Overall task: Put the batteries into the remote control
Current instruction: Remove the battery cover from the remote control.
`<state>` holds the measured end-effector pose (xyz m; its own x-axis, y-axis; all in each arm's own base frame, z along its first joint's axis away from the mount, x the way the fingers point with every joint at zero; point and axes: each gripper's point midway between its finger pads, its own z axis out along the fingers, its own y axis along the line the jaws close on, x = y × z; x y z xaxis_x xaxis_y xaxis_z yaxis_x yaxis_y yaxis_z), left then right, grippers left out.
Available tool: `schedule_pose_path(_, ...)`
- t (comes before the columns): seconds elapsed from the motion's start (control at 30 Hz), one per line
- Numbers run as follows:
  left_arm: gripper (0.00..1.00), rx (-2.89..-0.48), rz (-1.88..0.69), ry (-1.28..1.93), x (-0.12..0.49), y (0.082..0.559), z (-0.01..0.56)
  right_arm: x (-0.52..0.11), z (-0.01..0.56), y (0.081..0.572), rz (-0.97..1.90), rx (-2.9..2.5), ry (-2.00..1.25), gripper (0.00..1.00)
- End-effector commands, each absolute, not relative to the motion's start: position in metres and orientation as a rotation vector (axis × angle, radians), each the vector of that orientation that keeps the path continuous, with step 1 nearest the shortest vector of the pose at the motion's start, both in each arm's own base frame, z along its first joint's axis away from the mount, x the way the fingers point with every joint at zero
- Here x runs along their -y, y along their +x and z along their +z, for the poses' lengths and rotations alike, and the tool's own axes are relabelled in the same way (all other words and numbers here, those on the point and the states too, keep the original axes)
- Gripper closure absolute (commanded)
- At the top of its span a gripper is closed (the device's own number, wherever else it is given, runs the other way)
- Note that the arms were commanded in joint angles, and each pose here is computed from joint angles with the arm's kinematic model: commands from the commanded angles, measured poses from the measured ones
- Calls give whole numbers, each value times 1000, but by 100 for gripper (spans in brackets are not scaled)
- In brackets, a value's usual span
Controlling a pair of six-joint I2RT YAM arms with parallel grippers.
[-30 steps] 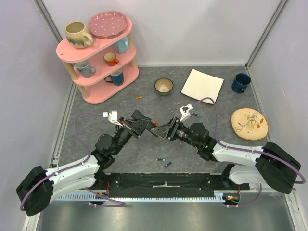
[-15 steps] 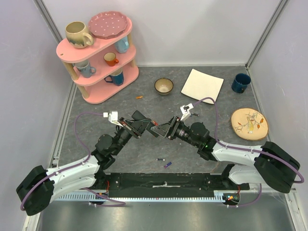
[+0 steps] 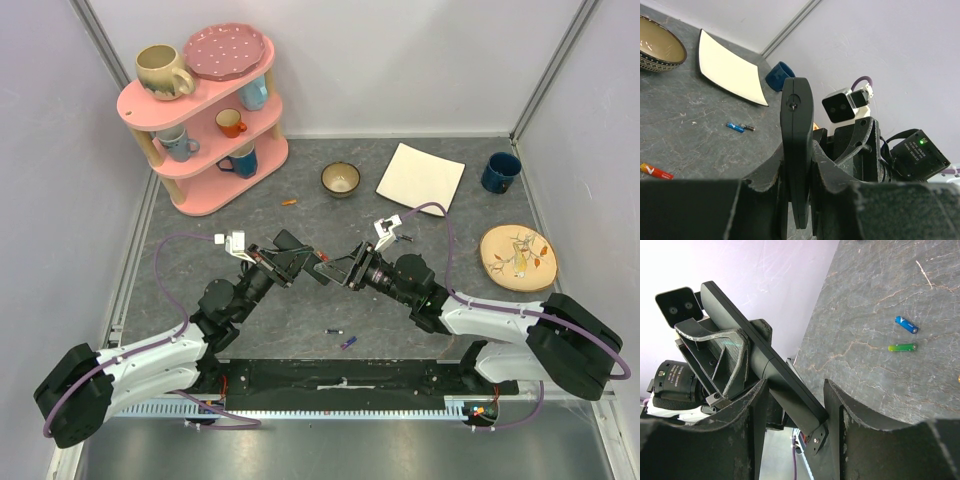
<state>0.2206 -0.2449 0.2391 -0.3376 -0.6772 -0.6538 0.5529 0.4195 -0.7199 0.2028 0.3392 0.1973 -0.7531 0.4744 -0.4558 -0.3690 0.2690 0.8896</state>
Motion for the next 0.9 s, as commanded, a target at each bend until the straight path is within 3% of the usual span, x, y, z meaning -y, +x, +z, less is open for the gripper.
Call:
schedule_pose_path(0.0, 98, -1363, -1311, -139, 243, 218, 262, -342, 203, 208, 1557, -1834, 97, 48)
schedule_pose_path(0.63, 98, -1354, -1312, -137, 243, 219, 267, -341, 195, 207, 1535, -1864, 86, 53)
schedule_pose_path(0.87, 98, -1387, -1318, -168, 243, 220, 257, -343, 201, 206, 1553, -1865, 83, 37)
